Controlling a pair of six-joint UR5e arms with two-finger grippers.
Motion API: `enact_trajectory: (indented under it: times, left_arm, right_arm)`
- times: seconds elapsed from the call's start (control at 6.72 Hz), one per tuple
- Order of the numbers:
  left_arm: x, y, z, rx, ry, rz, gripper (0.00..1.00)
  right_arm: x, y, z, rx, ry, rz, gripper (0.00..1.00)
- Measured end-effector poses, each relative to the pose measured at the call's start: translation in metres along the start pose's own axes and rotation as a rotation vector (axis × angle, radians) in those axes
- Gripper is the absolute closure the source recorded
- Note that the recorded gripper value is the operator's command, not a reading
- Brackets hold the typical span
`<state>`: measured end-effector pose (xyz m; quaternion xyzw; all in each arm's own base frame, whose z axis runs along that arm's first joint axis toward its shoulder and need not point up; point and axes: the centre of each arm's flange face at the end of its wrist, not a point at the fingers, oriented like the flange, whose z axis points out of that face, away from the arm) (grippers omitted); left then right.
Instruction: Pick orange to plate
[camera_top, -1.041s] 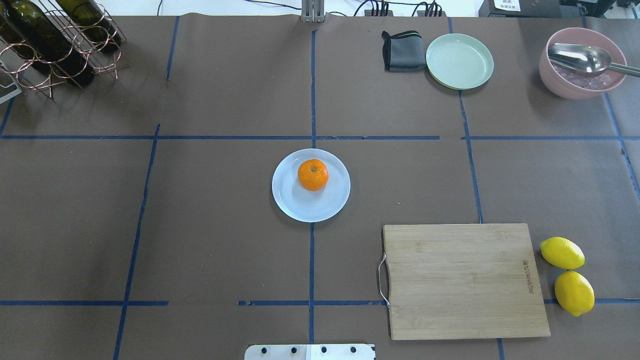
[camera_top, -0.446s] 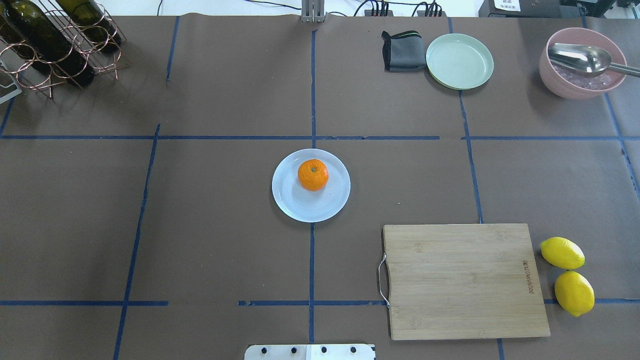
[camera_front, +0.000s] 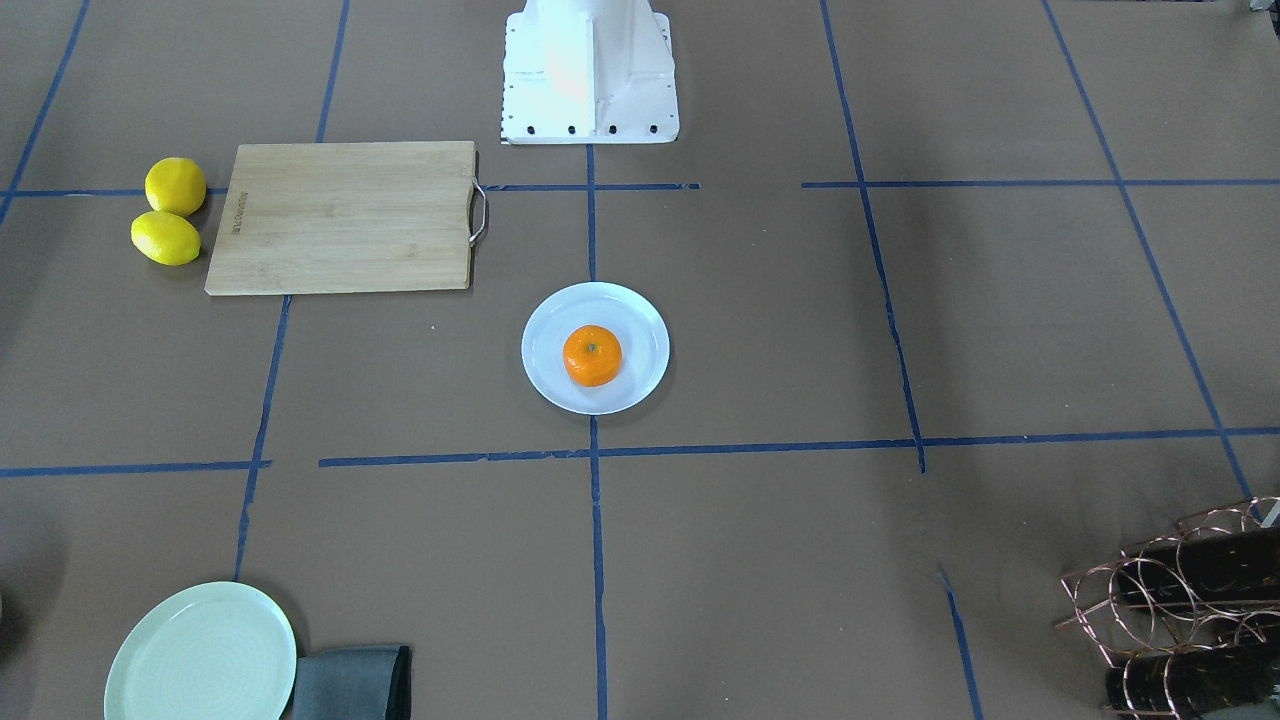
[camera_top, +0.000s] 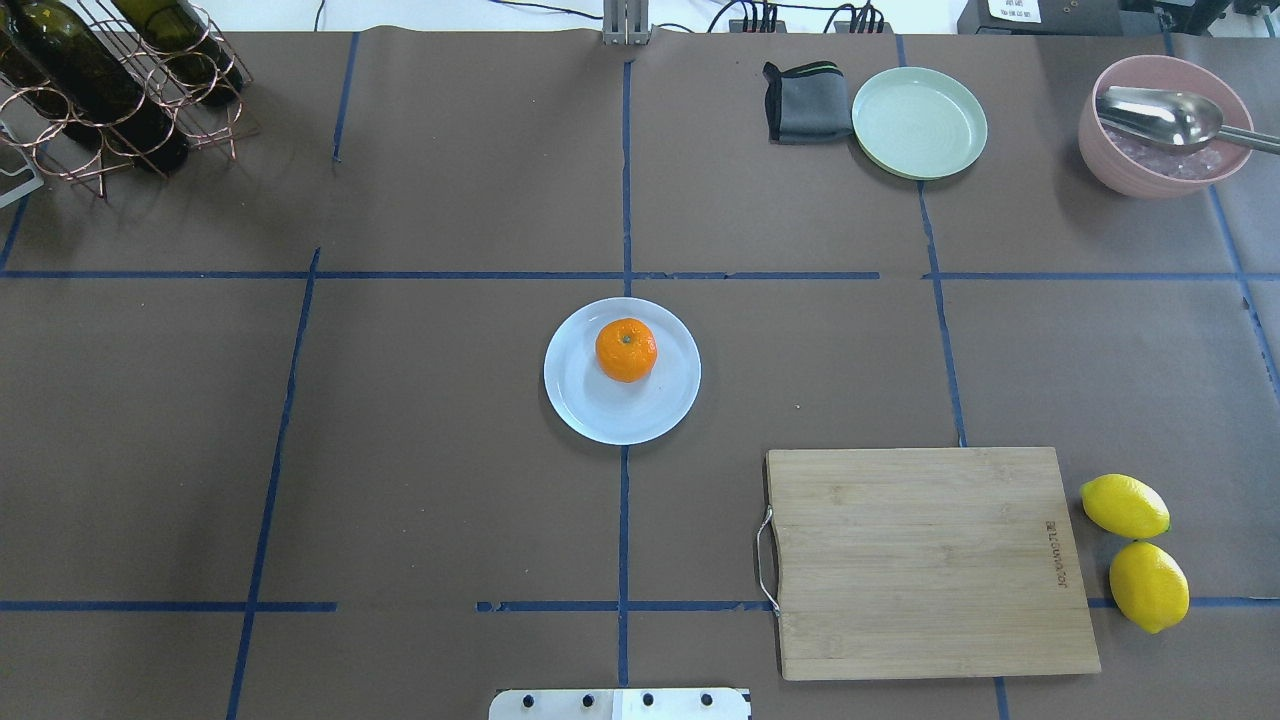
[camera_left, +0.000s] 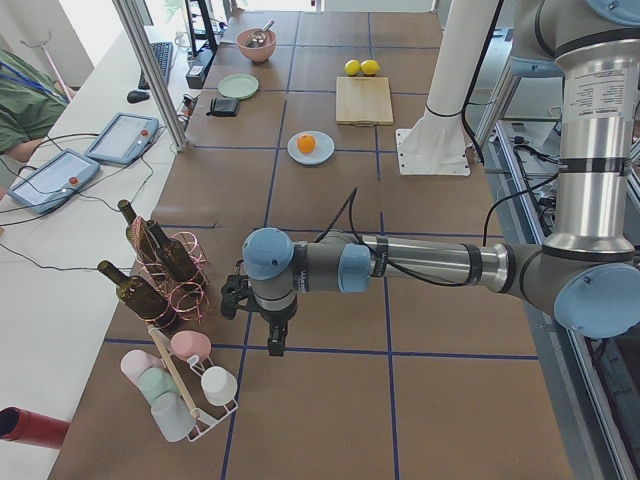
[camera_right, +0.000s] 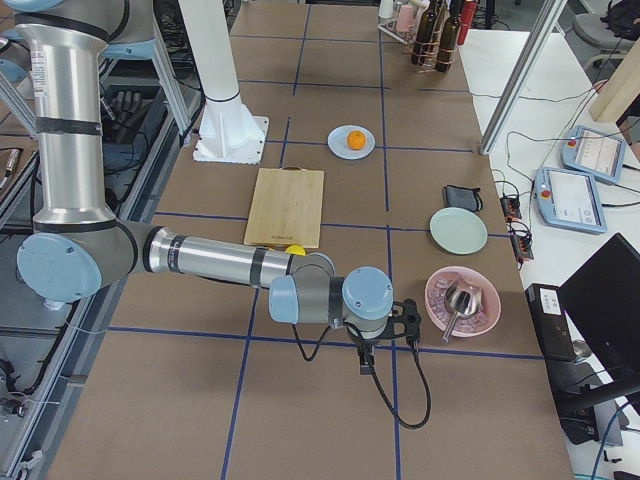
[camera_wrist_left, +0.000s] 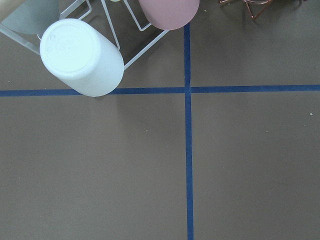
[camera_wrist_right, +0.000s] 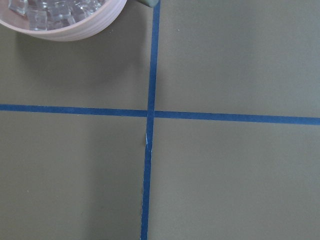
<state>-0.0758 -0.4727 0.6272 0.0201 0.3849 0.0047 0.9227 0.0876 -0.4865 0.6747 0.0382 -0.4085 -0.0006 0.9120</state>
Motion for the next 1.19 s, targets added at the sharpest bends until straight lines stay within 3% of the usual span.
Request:
enact_trajectory:
  times: [0.45, 1.19]
  left_arm:
    - [0.0, 0.0, 0.0, -0.001, 0.0, -0.001, 0.0]
    - [0.0, 0.0, 0.0, -0.001, 0.0, 0.001, 0.0]
  right_arm:
    - [-0.013, 0.001, -0.019, -0.013, -0.003, 0.023, 0.0]
    - [-0.015, -0.001, -0.022, -0.01, 0.004, 0.021, 0.0]
